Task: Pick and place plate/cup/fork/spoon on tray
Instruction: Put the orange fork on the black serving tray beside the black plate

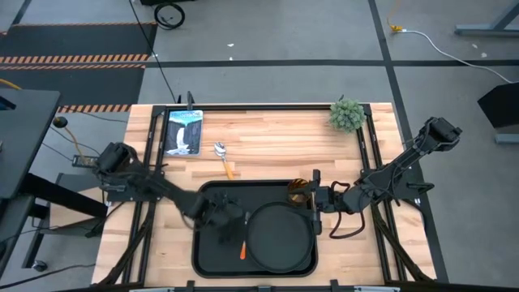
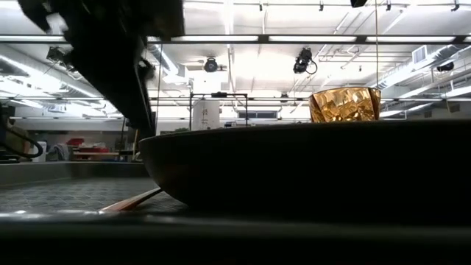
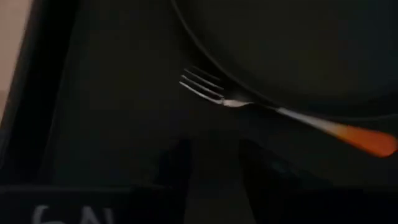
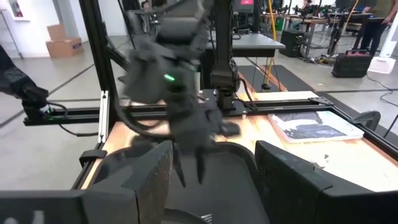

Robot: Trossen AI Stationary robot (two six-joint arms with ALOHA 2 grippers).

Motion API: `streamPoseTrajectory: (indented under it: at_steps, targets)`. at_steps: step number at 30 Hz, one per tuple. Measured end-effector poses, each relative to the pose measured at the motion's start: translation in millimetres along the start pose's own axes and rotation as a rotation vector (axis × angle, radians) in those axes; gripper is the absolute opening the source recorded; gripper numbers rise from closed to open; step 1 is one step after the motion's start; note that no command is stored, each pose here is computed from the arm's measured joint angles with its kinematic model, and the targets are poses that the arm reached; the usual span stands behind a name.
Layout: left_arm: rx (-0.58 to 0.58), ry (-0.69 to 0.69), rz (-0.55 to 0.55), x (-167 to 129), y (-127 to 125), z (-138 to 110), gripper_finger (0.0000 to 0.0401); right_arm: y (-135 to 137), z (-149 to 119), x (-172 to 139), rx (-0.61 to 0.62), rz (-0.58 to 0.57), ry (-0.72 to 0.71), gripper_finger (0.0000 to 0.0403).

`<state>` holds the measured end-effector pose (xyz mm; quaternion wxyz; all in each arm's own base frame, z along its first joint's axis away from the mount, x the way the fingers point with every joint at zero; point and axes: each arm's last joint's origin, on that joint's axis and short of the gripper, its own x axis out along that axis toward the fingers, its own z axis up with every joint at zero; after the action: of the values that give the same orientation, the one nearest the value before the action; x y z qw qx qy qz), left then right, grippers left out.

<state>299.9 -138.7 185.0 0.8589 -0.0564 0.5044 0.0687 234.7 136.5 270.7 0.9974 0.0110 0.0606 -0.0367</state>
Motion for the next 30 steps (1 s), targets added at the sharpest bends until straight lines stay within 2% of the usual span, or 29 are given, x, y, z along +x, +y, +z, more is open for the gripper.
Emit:
streamPoseTrajectory:
  at_steps: [5, 12, 16, 20, 30]
  targets:
    - [0.022, 0.027, -0.131, 18.6, 35.6, 15.0, 0.0156, 0.0, 0.3, 0.0, 0.002, 0.000, -0.003, 0.0236]
    - [0.030, -0.021, -0.307, 27.5, 66.6, 35.1, 0.0145, 0.1, 0.5, 0.0, 0.005, 0.001, -0.005, 0.0236]
    - [0.037, -0.018, -0.322, 37.8, 71.0, 36.6, 0.0142, 0.1, 0.5, 0.0, 0.006, 0.000, -0.005, 0.0236]
    - [0.044, 0.009, -0.386, 53.4, 67.1, 34.1, 0.0142, 0.1, 0.7, 0.0, 0.013, 0.005, -0.005, 0.0236]
    - [0.067, 0.042, -0.379, 64.0, 66.3, 29.4, 0.0142, 0.2, 1.1, 0.0, 0.016, 0.007, -0.009, 0.0236]
